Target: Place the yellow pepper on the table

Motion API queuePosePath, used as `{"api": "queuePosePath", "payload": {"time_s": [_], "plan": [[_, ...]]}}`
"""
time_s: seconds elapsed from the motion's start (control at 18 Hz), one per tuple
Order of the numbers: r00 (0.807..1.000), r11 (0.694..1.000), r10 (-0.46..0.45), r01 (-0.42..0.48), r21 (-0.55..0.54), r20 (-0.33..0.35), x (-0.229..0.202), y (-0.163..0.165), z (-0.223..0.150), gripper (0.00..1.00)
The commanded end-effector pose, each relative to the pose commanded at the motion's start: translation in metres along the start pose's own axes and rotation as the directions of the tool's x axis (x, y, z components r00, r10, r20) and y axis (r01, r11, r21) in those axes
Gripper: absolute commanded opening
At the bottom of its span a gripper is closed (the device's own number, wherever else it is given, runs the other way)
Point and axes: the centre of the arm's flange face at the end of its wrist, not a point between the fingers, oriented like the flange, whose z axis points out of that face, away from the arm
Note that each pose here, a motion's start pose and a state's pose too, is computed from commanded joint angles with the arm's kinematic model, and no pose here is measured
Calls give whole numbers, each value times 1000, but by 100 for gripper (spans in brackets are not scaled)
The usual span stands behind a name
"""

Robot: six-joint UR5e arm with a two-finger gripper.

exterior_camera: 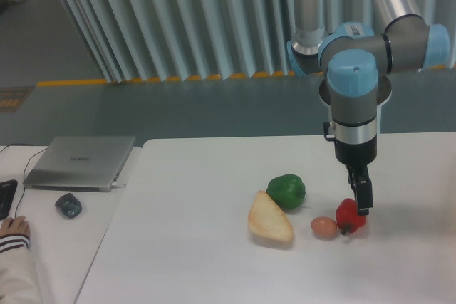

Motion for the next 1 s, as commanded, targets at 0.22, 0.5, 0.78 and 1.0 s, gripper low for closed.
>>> {"api": "queuePosePath", "payload": {"time_s": [0.22,0.5,0.78,1.0], "plan": [[1000,1000,-12,12,20,-4,0,6,2,100],[999,999,-32,32,-7,-11,10,13,6,100],[997,997,-75,75,-1,-23,15,22,10,100],[989,986,-150,149,80,6,23,24,22,100]]}}
